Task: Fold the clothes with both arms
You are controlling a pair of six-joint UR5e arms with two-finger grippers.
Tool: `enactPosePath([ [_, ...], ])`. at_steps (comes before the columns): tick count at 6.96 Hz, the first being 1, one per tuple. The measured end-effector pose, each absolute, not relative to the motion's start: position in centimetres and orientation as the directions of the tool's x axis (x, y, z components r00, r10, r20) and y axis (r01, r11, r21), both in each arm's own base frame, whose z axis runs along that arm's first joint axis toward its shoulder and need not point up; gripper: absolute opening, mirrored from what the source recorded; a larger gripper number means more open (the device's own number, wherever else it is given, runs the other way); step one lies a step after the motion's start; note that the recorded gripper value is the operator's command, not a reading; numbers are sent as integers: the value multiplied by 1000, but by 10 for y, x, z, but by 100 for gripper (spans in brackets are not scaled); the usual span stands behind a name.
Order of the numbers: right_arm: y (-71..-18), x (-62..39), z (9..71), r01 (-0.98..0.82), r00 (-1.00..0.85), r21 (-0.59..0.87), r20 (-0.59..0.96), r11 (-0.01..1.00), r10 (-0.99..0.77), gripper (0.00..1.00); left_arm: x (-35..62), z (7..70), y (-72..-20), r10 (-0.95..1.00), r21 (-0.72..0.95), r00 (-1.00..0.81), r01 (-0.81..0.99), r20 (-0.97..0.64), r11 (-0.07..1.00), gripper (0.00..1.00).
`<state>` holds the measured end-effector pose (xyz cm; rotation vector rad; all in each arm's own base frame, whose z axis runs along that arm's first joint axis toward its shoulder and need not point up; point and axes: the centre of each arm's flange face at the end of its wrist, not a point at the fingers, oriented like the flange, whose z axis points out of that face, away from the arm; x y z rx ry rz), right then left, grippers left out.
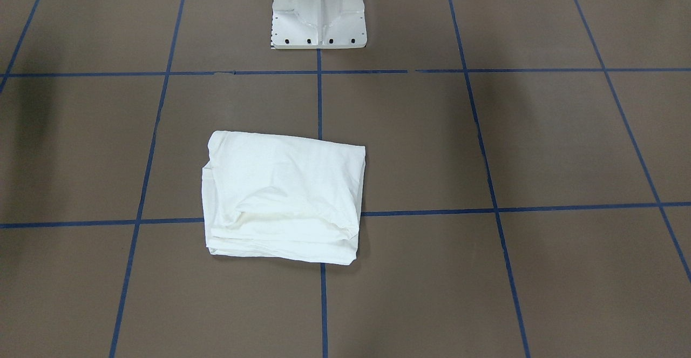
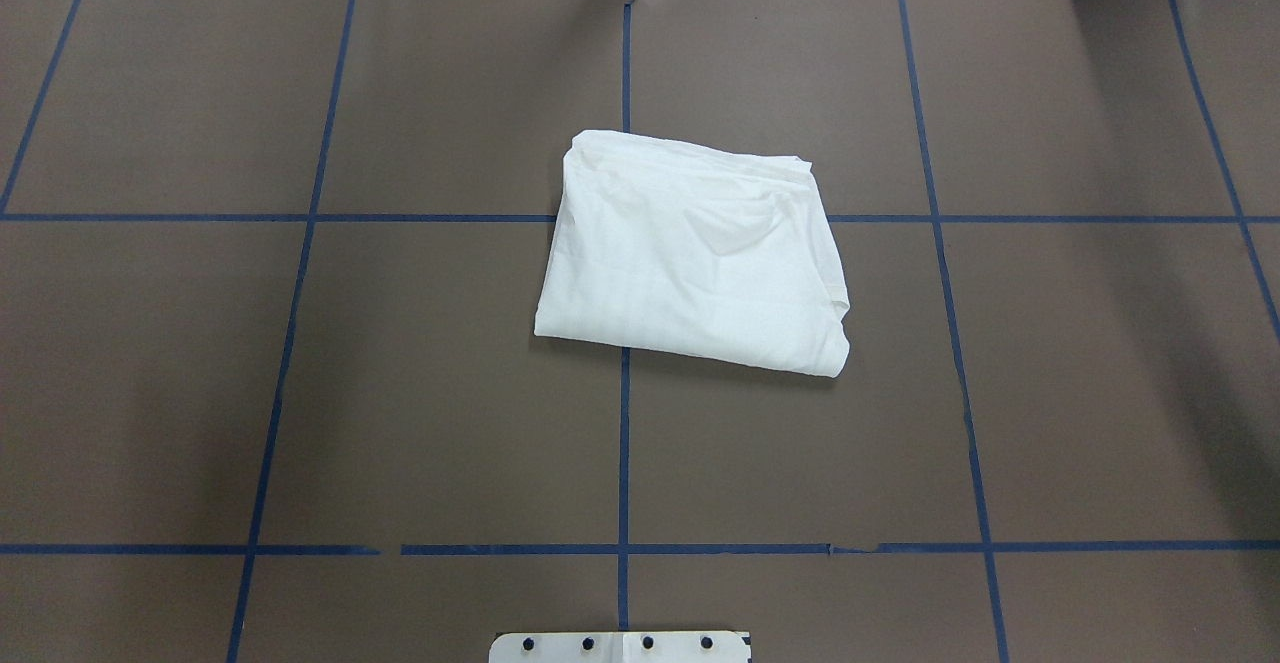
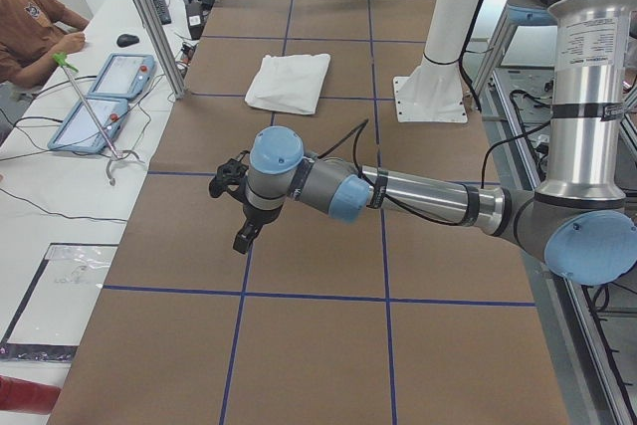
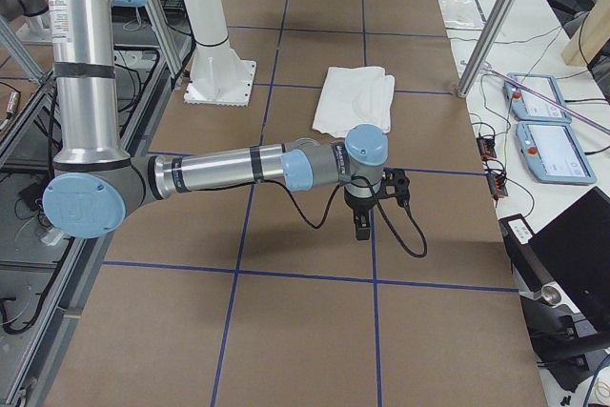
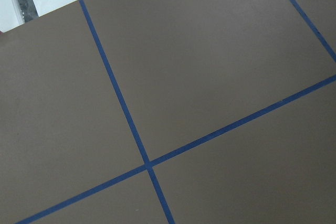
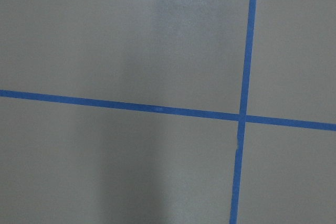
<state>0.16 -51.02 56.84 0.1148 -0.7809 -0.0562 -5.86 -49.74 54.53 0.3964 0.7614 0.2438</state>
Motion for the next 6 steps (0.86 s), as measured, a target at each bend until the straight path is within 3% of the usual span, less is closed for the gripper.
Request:
enactPosePath([
  [6,-509,1,571,8,703,113,706,994,-86,100,-59,547,-498,334,394,696,-78,-636,916,100],
])
